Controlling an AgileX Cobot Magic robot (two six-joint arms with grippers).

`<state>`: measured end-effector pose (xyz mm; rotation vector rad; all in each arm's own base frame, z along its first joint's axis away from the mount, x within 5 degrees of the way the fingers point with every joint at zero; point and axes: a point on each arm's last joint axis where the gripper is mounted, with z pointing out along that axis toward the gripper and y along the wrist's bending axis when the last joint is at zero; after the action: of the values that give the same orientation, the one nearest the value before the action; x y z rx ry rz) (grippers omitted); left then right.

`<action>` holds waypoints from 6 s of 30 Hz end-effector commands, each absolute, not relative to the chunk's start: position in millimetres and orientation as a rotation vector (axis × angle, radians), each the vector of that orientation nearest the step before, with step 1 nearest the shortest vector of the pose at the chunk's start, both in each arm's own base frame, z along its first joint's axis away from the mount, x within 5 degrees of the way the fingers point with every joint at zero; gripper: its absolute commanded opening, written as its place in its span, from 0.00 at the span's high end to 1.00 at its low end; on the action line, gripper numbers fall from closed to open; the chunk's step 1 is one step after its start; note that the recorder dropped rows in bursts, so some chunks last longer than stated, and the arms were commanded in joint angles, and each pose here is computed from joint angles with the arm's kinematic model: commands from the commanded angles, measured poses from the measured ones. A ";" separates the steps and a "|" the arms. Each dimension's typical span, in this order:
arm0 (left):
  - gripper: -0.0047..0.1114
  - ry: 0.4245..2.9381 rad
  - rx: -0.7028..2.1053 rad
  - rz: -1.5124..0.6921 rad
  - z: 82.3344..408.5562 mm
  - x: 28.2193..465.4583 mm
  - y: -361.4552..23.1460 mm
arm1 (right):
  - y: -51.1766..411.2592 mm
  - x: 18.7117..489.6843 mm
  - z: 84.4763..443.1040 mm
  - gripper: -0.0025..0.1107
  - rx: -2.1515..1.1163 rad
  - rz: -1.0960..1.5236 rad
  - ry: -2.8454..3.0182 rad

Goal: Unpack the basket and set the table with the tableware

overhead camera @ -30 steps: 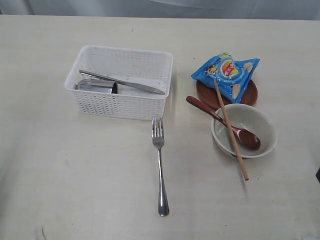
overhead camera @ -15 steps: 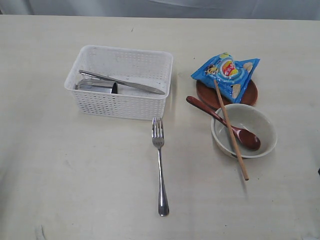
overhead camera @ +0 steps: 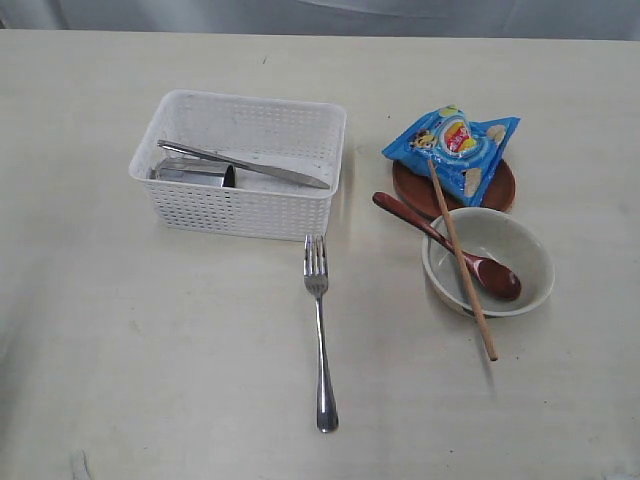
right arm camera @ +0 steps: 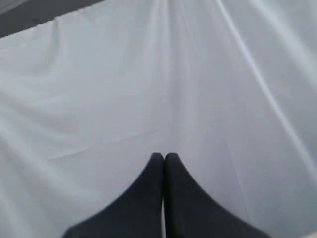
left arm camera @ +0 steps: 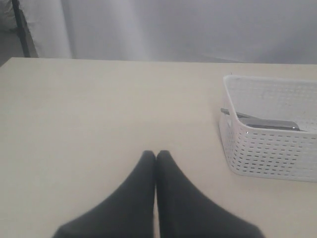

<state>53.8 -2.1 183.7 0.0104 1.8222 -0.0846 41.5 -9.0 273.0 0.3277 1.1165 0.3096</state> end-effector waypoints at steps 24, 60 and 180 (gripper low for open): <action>0.96 1.821 0.009 -0.078 182.8 53.7 -1.8 | -62.7 267.0 386.1 0.60 0.433 -0.686 2.371; 0.96 1.821 0.009 -0.078 182.8 53.7 -1.8 | -289.2 280.5 116.0 0.47 0.383 -0.636 3.067; 0.96 1.821 0.009 -0.078 182.8 53.7 -1.8 | -66.4 329.8 177.3 0.98 -0.141 -0.011 3.005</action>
<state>53.8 -2.1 183.8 0.0104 1.8210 -0.0847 334.0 -70.2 158.2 -0.1634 3.0390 -0.0399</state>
